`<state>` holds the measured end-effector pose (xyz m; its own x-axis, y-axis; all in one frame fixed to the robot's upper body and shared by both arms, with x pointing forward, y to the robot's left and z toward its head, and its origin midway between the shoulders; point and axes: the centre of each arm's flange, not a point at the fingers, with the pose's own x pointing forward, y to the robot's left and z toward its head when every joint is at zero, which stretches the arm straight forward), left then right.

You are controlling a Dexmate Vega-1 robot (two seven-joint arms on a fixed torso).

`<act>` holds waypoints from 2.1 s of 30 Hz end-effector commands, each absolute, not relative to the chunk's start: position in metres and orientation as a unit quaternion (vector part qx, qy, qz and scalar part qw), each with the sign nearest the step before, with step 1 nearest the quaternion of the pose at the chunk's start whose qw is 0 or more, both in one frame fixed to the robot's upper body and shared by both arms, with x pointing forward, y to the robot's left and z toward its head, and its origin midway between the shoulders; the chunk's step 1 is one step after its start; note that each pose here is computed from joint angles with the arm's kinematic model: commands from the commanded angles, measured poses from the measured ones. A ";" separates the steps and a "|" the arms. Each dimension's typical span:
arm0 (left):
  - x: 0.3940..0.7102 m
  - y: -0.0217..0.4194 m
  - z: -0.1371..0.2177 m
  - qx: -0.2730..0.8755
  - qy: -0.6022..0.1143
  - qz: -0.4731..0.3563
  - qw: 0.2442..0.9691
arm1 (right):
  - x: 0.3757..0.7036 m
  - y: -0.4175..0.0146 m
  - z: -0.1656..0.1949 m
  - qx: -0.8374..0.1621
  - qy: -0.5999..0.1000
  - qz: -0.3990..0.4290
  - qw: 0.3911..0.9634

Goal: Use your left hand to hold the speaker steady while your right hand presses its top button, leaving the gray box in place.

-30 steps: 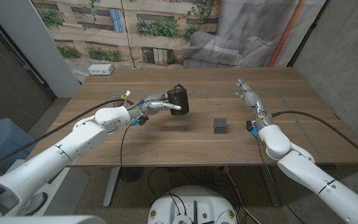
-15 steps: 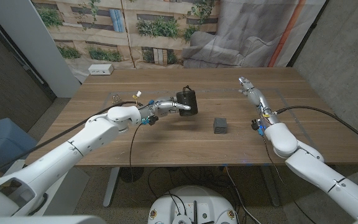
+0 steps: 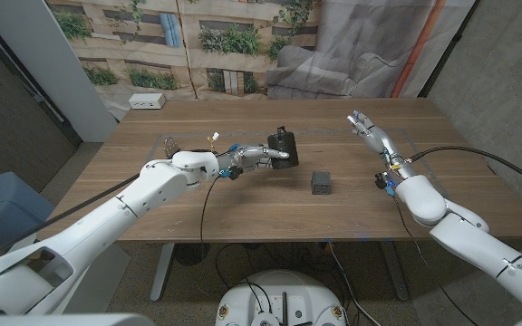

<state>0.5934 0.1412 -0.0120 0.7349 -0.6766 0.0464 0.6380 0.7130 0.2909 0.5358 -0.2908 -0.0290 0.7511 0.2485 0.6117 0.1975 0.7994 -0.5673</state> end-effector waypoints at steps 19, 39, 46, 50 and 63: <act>0.606 0.119 0.007 0.140 0.012 -0.361 0.922 | 0.529 -0.284 0.000 -0.410 -0.294 0.062 0.861; 0.612 0.115 0.013 0.165 0.058 -0.350 0.920 | 0.526 -0.251 0.021 -0.494 -0.232 0.087 0.833; 0.614 0.114 0.014 0.157 0.069 -0.350 0.921 | 0.526 -0.240 0.023 -0.516 -0.218 0.081 0.824; 0.616 0.112 0.015 0.158 0.068 -0.354 0.919 | 0.527 -0.232 0.025 -0.528 -0.208 0.079 0.819; 0.621 0.109 0.018 0.171 0.074 -0.373 0.909 | 0.536 -0.218 0.031 -0.548 -0.173 0.086 0.814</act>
<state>0.6174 0.1112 0.0152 0.7290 -0.6399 -0.2431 0.6845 0.6861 0.2464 0.5316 -0.2317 0.0249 0.9089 0.3432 0.2370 0.0754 0.4239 -0.9026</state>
